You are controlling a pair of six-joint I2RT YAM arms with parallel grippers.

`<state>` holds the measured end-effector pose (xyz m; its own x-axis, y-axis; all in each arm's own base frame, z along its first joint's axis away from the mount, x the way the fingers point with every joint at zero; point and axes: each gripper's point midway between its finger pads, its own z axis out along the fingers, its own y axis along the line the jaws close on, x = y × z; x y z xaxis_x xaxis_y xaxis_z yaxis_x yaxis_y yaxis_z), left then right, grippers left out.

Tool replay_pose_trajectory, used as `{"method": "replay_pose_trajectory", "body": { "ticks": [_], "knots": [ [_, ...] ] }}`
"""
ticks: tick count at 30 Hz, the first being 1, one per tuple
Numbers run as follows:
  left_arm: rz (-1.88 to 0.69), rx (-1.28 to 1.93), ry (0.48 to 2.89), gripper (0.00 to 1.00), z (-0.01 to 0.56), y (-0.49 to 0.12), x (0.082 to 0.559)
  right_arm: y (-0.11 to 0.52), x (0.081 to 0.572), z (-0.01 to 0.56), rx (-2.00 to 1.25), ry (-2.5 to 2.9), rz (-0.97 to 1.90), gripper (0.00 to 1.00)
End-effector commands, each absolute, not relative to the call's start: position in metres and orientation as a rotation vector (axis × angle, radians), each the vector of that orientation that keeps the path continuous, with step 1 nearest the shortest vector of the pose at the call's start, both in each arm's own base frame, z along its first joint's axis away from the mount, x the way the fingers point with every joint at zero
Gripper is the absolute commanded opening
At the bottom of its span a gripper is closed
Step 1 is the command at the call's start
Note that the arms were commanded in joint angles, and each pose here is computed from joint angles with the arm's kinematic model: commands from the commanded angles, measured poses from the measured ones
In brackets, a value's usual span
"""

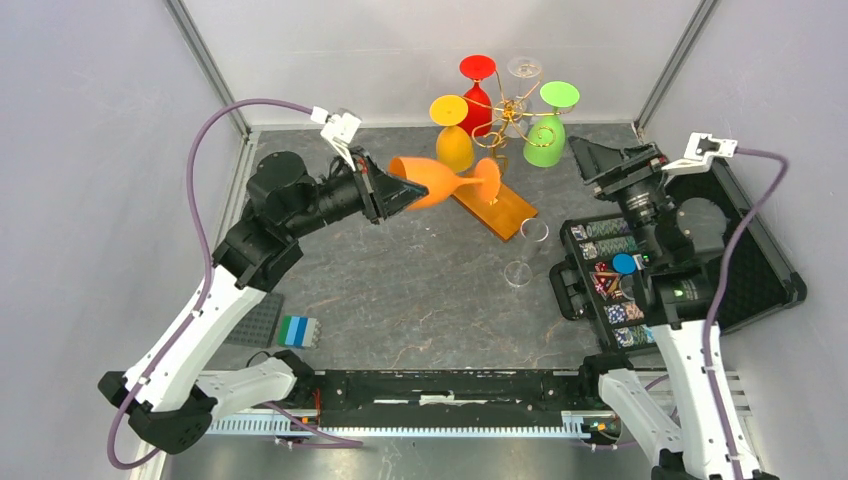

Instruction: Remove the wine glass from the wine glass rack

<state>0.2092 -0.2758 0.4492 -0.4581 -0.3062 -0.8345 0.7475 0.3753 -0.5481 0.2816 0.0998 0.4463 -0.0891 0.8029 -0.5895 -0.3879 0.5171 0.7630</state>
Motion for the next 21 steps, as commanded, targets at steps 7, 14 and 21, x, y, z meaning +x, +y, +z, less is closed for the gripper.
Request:
{"method": "replay_pose_trajectory", "body": {
  "ticks": [7, 14, 21],
  "knots": [
    [-0.801, 0.698, 2.133, 0.02, 0.311, -0.260, 0.202, 0.045, 0.277, 0.416, 0.071, 1.536, 0.289, 0.73],
    [-0.501, 0.851, 2.308, 0.02, 0.256, -0.293, 0.208, 0.016, 0.273, 0.387, 0.044, 1.680, 0.050, 0.74],
    [-0.424, 0.961, 2.353, 0.02, 0.232, -0.337, 0.209, -0.005, 0.268, 0.369, 0.080, 1.722, -0.080, 0.74]
  ]
}}
